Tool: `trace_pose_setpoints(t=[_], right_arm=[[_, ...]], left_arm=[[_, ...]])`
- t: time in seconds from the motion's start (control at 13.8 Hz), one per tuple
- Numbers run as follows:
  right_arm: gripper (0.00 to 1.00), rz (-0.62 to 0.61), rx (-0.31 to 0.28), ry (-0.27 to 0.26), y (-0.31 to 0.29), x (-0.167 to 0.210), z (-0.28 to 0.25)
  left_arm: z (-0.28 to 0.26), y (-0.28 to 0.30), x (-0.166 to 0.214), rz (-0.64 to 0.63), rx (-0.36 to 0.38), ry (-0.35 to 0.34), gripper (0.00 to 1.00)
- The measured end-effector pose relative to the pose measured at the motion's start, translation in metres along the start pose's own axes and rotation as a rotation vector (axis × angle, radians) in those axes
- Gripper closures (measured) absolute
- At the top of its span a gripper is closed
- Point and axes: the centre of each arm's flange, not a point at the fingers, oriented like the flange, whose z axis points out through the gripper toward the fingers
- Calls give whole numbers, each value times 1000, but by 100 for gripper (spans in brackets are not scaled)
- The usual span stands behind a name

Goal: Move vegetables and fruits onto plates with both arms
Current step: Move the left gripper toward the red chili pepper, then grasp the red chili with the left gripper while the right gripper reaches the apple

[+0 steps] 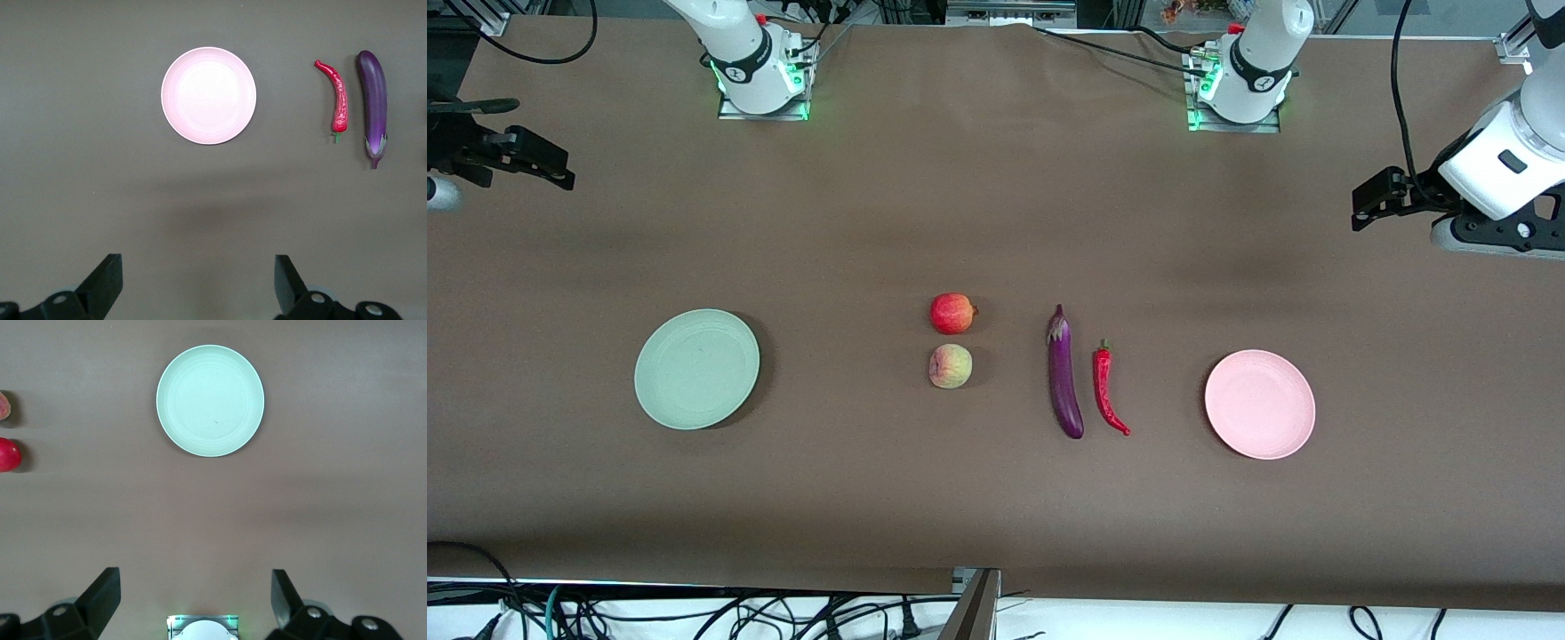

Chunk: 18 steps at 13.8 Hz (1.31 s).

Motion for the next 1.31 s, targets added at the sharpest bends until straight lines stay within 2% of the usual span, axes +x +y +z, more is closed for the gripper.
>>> trace_pose_setpoints(t=[0.44, 0.65, 0.87, 1.09, 1.31], right_arm=[[0, 0, 0, 0, 0, 0, 0], [0, 0, 0, 0, 0, 0, 0], [0, 1, 0, 12, 1, 2, 0], [0, 1, 1, 17, 0, 10, 6], [0, -1, -4, 28, -1, 25, 19]], left_arm=[[1, 3, 0, 6, 0, -3, 0], [26, 17, 3, 33, 0, -105, 0], [94, 43, 38, 79, -15, -191, 0], [184, 72, 84, 81, -68, -196, 0], [252, 117, 113, -5, -89, -133, 0]])
